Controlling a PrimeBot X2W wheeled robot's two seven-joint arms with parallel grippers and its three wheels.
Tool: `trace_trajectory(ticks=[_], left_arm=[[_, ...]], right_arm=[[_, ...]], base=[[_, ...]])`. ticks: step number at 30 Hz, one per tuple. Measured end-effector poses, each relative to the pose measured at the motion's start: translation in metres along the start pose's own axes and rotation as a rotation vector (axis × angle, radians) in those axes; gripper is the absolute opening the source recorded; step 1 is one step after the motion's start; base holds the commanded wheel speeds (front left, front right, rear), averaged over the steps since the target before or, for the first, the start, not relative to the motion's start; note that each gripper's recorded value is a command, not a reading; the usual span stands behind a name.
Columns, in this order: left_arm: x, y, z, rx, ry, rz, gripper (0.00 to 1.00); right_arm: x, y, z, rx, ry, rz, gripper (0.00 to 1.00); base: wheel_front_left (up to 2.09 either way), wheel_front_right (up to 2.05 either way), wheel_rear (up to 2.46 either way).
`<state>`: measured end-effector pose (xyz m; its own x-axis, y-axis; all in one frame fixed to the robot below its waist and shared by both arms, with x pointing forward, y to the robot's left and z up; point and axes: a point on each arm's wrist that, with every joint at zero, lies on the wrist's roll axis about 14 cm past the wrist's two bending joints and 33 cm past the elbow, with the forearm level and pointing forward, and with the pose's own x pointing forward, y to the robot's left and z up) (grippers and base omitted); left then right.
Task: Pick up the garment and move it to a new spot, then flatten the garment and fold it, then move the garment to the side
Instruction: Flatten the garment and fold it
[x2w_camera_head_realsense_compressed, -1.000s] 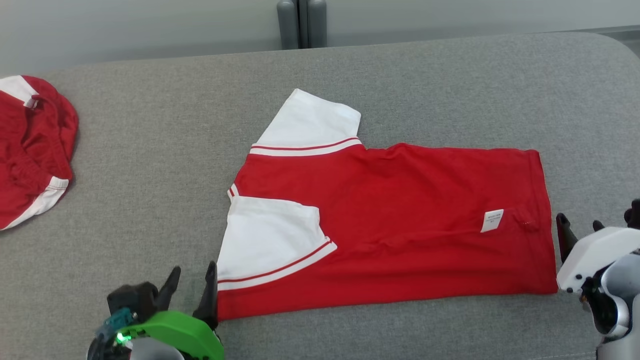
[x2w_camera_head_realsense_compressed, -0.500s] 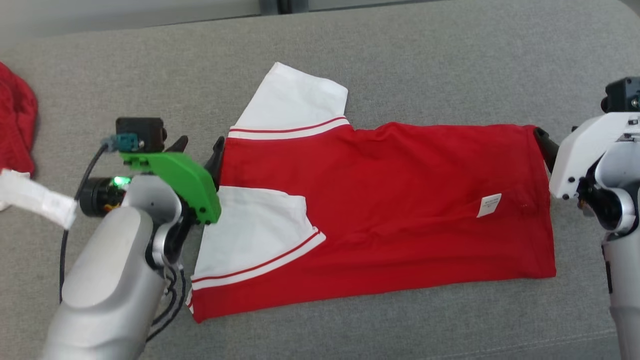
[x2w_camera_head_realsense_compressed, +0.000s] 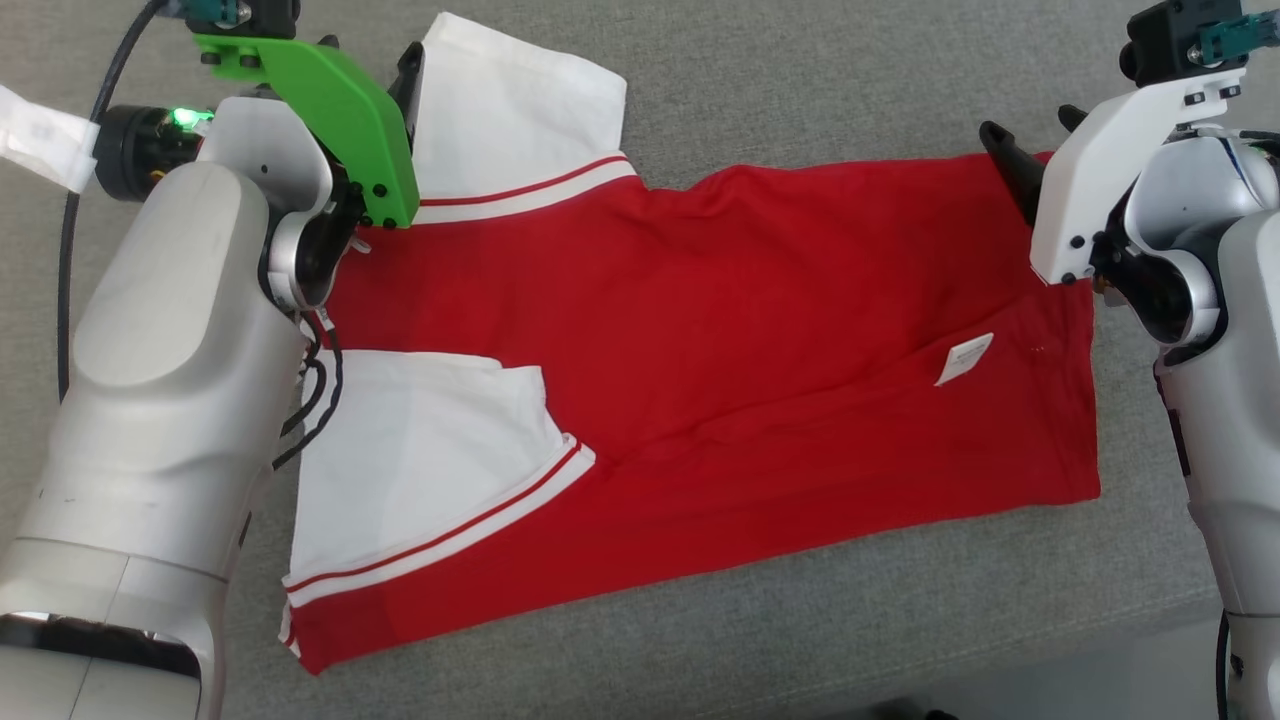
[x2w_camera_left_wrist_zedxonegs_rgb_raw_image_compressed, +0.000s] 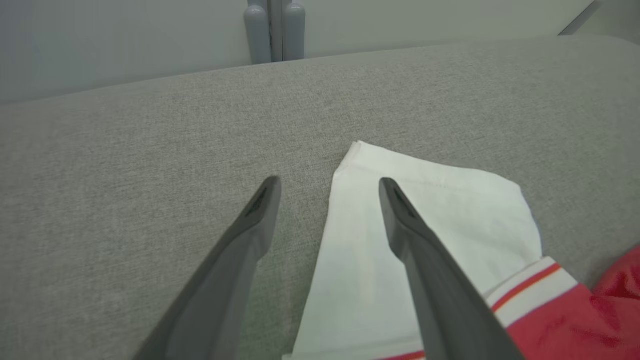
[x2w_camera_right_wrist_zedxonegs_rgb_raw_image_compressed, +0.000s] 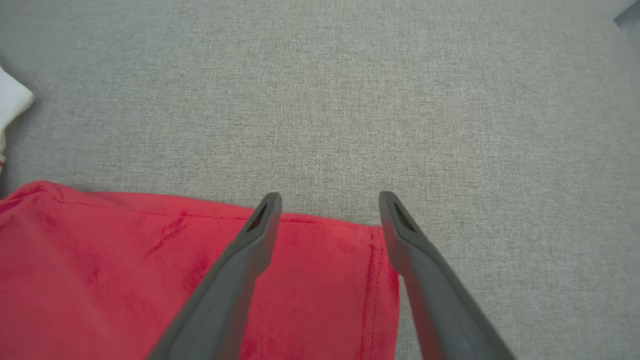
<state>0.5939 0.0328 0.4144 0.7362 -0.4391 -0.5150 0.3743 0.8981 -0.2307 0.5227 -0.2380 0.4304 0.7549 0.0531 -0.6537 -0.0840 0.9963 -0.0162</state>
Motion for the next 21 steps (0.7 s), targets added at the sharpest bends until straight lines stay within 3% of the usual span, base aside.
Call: trace_trajectory(ticks=[7,14,16,17,21], left_arm=[[0.037,-0.013,-0.023,0.039,0.071,-0.037,1.0],[0.057,-0.009,-0.032,0.099,0.098,0.011,1.0],[0.06,-0.008,-0.034,0.124,0.11,0.022,0.25],[0.06,-0.007,-0.035,0.128,0.117,0.023,0.0],[0.06,-0.01,-0.038,0.149,0.125,0.017,0.0]], right_arm=[[0.008,-0.017,-0.021,0.002,0.036,-0.026,1.0],[0.009,-0.026,-0.033,0.0,0.059,-0.044,1.0],[0.009,-0.027,-0.033,-0.006,0.062,-0.046,1.0],[0.009,-0.028,-0.033,-0.01,0.062,-0.045,1.0],[0.01,-0.027,-0.027,-0.038,0.054,-0.04,1.0]], base=[[0.0,0.0,0.0],[0.0,0.0,0.0],[0.0,0.0,0.0],[0.0,0.0,0.0],[0.0,0.0,0.0]])
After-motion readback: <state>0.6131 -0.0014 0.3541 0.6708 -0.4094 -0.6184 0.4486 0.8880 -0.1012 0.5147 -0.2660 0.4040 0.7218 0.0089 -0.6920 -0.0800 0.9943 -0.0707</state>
